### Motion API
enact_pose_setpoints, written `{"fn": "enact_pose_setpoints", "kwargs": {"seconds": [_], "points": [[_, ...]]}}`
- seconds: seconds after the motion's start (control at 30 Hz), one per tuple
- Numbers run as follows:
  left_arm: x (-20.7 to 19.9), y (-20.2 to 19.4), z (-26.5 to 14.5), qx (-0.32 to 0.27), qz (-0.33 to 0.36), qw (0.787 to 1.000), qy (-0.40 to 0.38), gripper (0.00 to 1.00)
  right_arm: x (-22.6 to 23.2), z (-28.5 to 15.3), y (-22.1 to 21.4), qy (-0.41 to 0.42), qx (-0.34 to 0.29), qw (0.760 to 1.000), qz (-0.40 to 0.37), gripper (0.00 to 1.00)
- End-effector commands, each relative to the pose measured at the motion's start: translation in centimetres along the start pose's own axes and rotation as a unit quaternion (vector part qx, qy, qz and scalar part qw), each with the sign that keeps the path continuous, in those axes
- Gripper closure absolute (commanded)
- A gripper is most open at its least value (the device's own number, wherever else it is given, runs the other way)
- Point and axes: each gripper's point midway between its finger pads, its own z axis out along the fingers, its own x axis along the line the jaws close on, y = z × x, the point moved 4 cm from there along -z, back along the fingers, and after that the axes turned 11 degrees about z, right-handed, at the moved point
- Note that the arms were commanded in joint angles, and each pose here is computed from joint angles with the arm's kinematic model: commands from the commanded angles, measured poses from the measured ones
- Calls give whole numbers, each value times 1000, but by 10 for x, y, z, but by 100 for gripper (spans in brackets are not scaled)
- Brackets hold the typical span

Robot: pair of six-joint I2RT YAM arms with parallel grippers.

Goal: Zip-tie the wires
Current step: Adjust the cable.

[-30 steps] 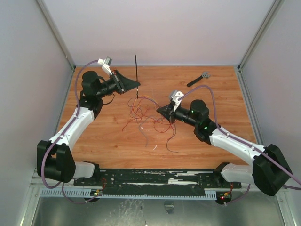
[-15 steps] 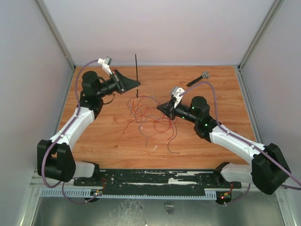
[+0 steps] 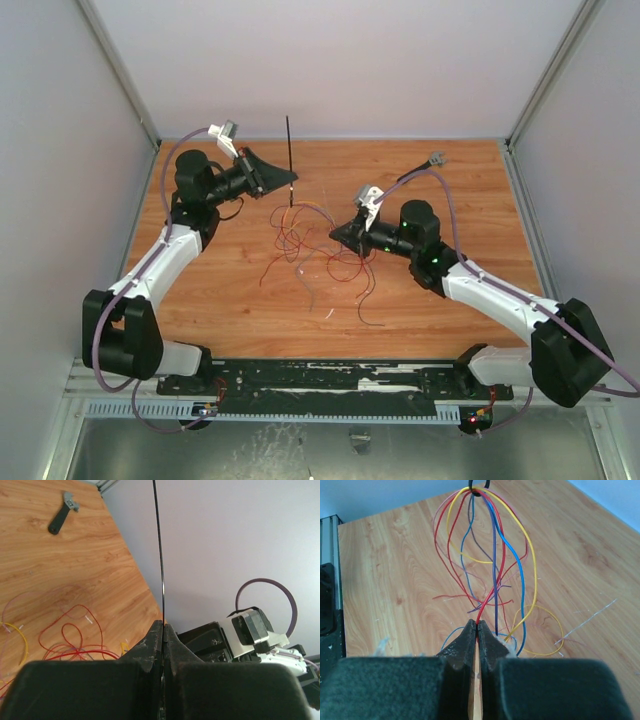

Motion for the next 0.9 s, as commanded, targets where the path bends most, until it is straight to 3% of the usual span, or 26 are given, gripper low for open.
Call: {"fn": "enact_pose_setpoints", "kwargs": {"seconds": [0.0, 0.17, 0.37, 0.63, 0.87], "points": [[-13, 19, 1, -18, 26, 999, -24, 100, 2, -2, 0, 15, 27, 1000, -4, 100], [-12, 19, -1, -17, 29, 999, -17, 100, 2, -11, 8, -5, 14, 1000, -8, 100], [-7, 12, -2, -17, 15, 1000, -21, 100, 15, -6, 27, 40, -7, 999, 3, 100], [-2, 4, -4, -10, 15, 1000, -13, 100, 7, -3, 56, 5, -38, 999, 3, 100], [-4, 2, -5, -13, 9, 1000, -21, 100, 6, 2, 57, 9, -34, 999, 20, 100]]}}
